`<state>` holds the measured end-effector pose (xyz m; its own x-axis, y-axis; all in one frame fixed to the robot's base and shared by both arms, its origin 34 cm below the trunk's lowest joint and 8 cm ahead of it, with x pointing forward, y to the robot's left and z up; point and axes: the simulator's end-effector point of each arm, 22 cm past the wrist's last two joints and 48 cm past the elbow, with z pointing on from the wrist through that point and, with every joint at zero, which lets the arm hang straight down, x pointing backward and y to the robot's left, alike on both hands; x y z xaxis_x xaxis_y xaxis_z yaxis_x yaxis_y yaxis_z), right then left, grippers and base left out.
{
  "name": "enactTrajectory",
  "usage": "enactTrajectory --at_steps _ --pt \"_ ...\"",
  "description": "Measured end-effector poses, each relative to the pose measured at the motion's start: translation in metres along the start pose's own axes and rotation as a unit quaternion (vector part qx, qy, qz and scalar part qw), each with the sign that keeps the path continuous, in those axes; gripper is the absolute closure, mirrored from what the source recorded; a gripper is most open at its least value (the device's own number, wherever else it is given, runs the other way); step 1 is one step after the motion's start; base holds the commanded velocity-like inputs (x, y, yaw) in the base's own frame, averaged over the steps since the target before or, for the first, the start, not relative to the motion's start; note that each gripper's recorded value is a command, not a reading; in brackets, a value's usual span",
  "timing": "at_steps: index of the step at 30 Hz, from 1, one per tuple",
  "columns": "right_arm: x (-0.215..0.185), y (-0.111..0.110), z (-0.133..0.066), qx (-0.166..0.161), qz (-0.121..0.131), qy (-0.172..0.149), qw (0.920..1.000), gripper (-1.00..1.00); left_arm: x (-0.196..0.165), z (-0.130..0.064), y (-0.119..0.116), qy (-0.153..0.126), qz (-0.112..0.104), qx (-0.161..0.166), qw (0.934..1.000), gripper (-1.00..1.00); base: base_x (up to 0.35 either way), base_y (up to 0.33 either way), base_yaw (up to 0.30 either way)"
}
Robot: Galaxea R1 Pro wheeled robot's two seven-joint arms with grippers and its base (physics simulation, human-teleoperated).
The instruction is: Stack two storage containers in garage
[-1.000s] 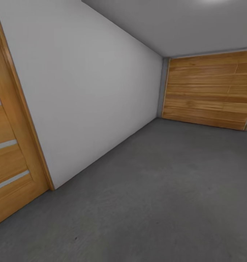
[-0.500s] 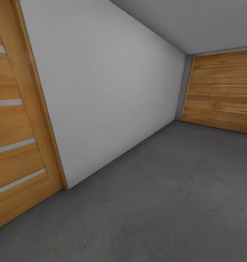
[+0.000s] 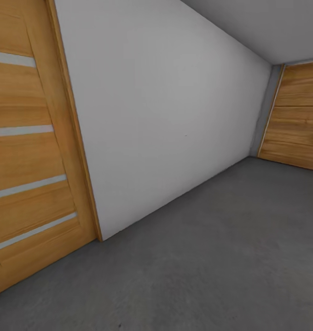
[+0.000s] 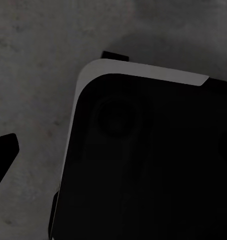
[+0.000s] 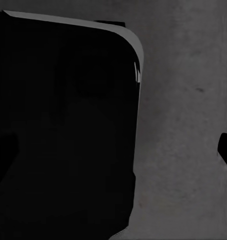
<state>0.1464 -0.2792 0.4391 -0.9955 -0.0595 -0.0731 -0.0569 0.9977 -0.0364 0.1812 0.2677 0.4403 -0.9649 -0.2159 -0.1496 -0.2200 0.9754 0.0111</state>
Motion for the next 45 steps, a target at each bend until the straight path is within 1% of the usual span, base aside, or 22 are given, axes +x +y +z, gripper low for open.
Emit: enactTrajectory --at_steps 9,45 --pt "0.0004 -0.0028 0.0 0.002 0.0 0.001 1.0 -1.0 -0.0003 0.0 0.0003 -0.001 -0.001 0.0 1.0 -1.0 0.321 0.0 0.282" --pt "0.0005 -0.0027 0.0 0.002 0.001 0.001 1.0 -1.0 -0.0006 0.0 -0.0004 -0.002 -0.001 0.0 1.0 -1.0 0.321 0.0 0.282"
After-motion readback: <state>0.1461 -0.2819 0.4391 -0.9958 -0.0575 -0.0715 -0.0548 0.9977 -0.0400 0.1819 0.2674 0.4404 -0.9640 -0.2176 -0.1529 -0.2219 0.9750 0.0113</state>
